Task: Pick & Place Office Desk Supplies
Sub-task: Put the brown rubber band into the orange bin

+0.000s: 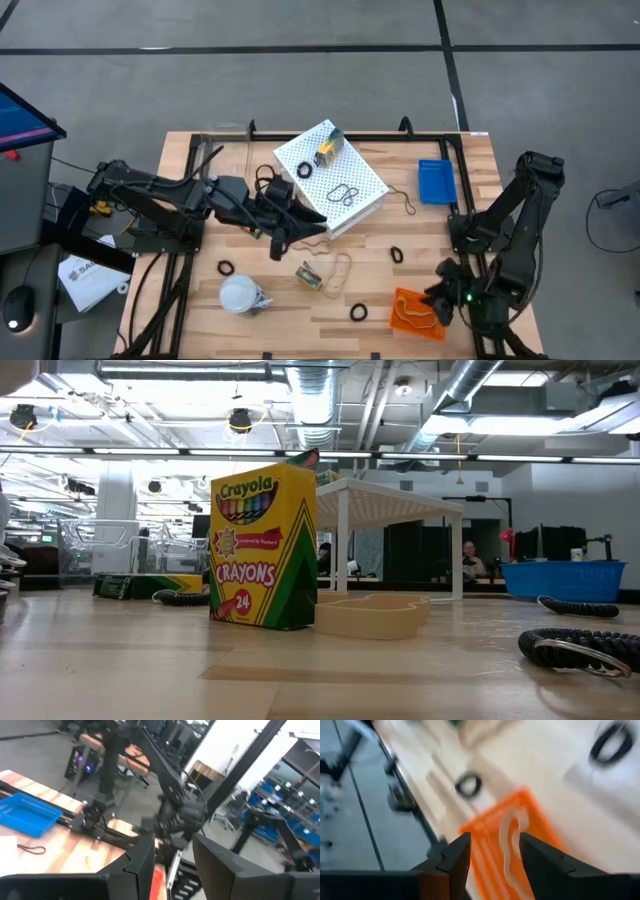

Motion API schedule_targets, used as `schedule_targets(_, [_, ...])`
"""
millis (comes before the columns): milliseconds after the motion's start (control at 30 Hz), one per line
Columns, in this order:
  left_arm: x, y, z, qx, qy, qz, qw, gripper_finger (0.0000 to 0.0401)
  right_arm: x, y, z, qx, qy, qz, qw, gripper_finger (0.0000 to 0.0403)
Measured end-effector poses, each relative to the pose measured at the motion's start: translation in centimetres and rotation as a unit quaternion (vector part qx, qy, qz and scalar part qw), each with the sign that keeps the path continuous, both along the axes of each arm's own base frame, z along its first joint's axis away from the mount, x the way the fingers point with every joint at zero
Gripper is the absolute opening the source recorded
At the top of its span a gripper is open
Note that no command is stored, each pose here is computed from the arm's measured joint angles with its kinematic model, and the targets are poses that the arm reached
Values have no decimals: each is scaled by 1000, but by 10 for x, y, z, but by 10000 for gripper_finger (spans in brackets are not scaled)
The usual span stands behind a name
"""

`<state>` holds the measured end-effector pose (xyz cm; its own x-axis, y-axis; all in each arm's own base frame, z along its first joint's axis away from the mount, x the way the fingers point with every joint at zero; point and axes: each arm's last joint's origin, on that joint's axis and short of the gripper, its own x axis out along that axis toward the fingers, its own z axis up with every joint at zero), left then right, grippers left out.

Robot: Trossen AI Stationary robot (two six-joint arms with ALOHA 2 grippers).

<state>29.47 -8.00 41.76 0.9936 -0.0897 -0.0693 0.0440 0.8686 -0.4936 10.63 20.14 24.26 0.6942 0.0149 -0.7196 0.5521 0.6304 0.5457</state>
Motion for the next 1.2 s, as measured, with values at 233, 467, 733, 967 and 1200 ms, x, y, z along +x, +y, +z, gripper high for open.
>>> schedule_targets(233, [0, 0, 1, 14, -4, 12, 1000, 127, 23, -44, 25, -44, -37, -33, 998, 150])
schedule_targets(467, [0, 1, 2, 26, -13, 21, 999, 127, 96, -76, 31, -82, -67, 4, 994, 149])
schedule_targets(733, [0, 1, 3, 29, -17, 21, 999, 127, 155, -103, -14, -69, 17, 3, 997, 149])
schedule_targets(967, [0, 1, 3, 29, -17, 20, 999, 127, 183, -94, -53, -67, 33, -8, 997, 149])
schedule_targets(1200, [0, 1, 4, 27, -21, 20, 999, 127, 196, -94, -85, -69, 81, -33, 994, 149])
